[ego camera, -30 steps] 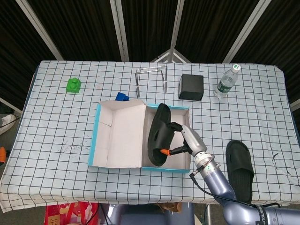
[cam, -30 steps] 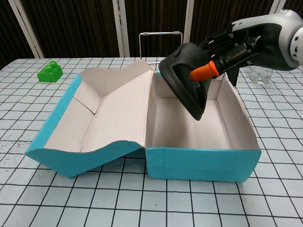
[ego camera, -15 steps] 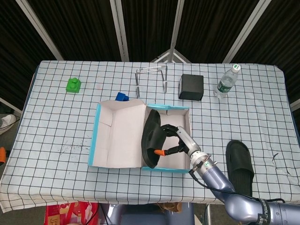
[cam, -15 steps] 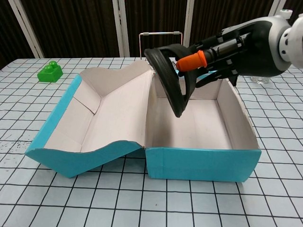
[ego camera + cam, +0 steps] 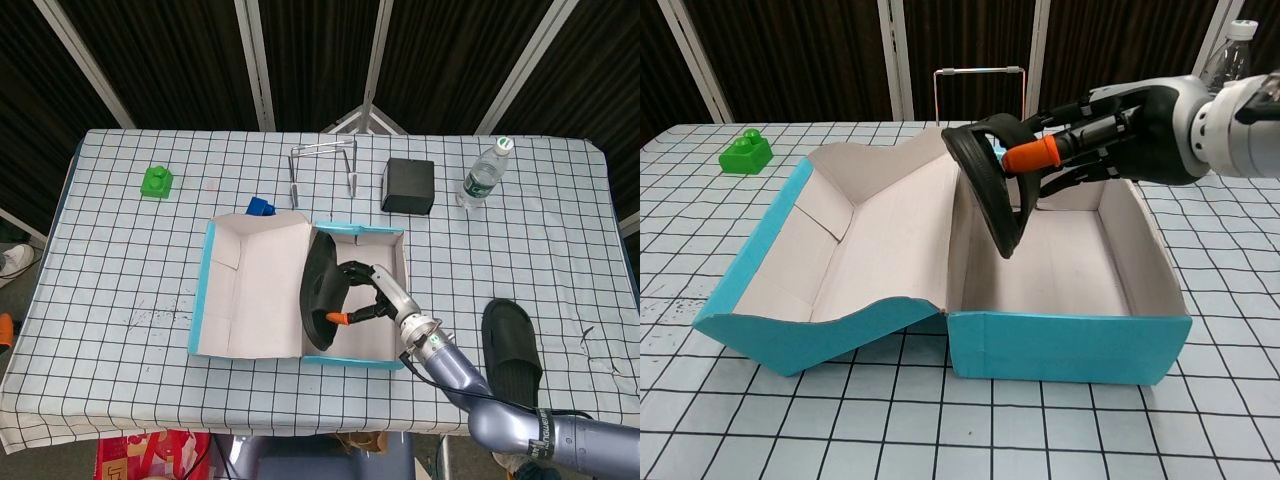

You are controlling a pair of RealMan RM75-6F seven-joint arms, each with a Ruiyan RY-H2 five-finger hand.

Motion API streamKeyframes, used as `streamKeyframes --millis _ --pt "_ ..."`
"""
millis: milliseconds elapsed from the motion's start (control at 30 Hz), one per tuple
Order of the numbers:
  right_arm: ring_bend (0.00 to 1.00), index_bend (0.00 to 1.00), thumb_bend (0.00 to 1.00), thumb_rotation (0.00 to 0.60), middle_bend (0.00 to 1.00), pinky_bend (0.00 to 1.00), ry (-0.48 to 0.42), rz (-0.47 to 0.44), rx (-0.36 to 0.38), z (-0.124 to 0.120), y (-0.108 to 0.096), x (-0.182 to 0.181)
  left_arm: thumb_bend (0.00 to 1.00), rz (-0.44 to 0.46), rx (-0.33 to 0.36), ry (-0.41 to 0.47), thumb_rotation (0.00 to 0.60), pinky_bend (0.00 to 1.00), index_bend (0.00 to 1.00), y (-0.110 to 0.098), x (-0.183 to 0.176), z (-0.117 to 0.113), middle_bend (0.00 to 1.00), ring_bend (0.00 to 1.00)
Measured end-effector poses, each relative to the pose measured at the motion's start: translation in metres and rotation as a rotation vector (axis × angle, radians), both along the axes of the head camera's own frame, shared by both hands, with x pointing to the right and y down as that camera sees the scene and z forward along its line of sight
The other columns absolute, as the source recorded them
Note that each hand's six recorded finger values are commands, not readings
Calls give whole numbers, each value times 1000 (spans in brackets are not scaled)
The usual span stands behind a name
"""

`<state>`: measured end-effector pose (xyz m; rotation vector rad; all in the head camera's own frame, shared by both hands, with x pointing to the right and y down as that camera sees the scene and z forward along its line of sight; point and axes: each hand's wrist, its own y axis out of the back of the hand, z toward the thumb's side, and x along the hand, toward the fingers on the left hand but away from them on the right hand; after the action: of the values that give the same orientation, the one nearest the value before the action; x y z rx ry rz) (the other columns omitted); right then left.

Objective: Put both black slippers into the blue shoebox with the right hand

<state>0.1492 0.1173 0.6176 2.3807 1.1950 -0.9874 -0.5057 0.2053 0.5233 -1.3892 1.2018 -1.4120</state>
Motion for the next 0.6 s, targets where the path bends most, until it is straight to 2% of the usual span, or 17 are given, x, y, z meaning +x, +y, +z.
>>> streamKeyframes --millis 333,600 --pt "288 634 385 600 440 201 24 0 5 23 3 4 706 2 -4 -5 600 22 139 0 1 1 6 0" --pt "288 634 385 600 440 201 31 -14 -1 30 7 1 706 3 -4 -4 600 22 139 0 1 1 6 0"
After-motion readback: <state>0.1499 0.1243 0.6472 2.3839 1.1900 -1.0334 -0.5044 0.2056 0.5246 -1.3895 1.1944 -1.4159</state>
